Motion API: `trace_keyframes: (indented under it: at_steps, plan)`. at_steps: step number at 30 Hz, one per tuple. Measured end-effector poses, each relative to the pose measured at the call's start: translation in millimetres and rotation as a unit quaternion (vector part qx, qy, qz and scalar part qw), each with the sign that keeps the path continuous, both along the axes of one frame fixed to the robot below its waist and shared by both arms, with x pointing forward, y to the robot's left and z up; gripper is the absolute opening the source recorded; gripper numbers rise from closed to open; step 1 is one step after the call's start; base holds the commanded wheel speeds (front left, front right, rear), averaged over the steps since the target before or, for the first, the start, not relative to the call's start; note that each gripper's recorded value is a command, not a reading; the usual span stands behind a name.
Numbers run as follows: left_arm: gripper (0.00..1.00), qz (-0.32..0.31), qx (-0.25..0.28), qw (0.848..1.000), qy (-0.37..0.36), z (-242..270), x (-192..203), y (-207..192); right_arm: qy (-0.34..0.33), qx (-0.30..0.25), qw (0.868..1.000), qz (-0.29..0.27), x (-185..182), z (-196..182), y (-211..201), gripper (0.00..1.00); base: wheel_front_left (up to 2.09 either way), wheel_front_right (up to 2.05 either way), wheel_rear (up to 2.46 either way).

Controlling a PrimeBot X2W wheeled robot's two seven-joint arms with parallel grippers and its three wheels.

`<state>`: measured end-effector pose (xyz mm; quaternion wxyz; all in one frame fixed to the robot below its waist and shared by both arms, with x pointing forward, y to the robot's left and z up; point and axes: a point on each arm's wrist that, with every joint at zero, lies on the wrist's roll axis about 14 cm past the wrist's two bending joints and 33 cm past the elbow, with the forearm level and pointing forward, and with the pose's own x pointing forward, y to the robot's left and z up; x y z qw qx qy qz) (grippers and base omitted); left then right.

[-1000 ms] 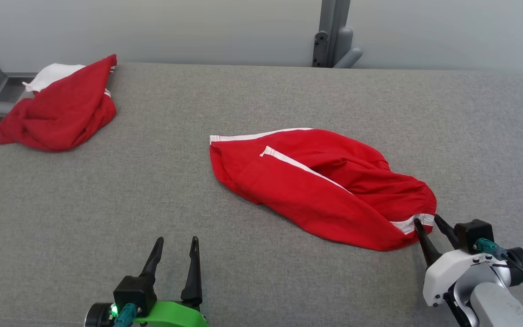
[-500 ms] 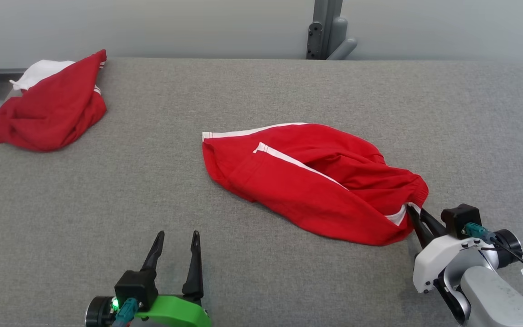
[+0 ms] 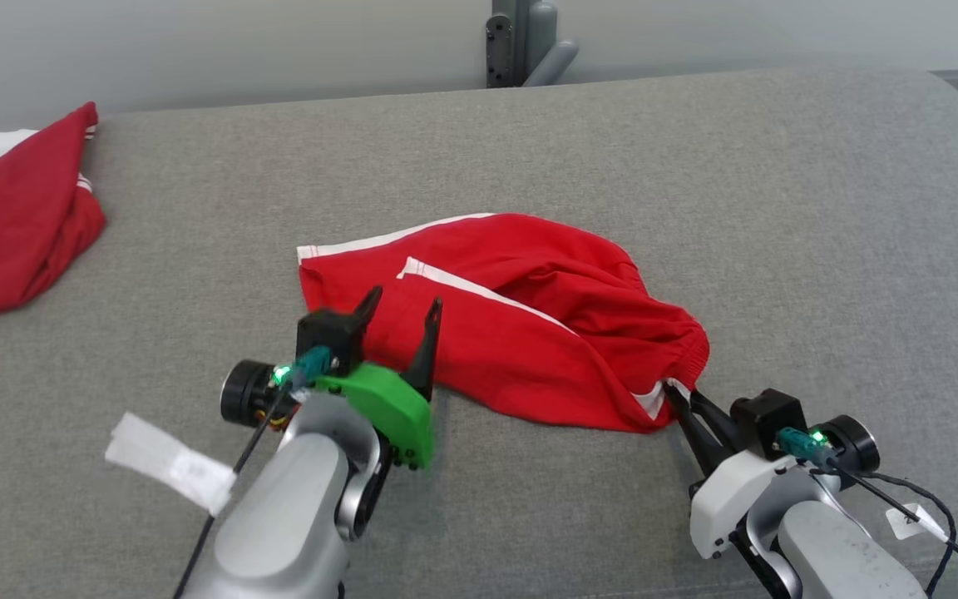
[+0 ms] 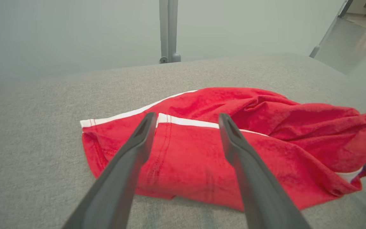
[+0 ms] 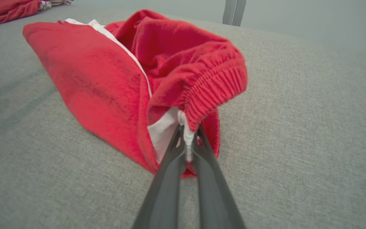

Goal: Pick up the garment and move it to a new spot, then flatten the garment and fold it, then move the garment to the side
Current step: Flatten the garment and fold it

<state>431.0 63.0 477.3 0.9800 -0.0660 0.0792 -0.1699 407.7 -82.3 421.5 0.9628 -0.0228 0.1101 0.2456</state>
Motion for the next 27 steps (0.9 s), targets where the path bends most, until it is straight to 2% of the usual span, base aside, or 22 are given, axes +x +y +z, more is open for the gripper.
trace_keyframes:
  at_steps: [5, 12, 27]
  plan:
    - [1.0, 0.005, 0.027, 0.996, 0.088, -23, 30, -3, 0.001, -0.001, 1.0, -0.002, 0, -2, -1, 0.0, 0.0, 0.0, 0.0]
    - [1.0, 0.024, 0.052, 0.981, 0.186, -51, 51, -10, 0.006, -0.002, 1.0, -0.011, 4, -6, -6, 0.0, 0.0, 0.0, 0.0]
    - [1.0, 0.052, 0.095, 0.964, 0.244, -72, 78, -14, 0.027, 0.0, 0.999, -0.028, 5, -21, -14, 0.0, 0.0, 0.0, 0.0]
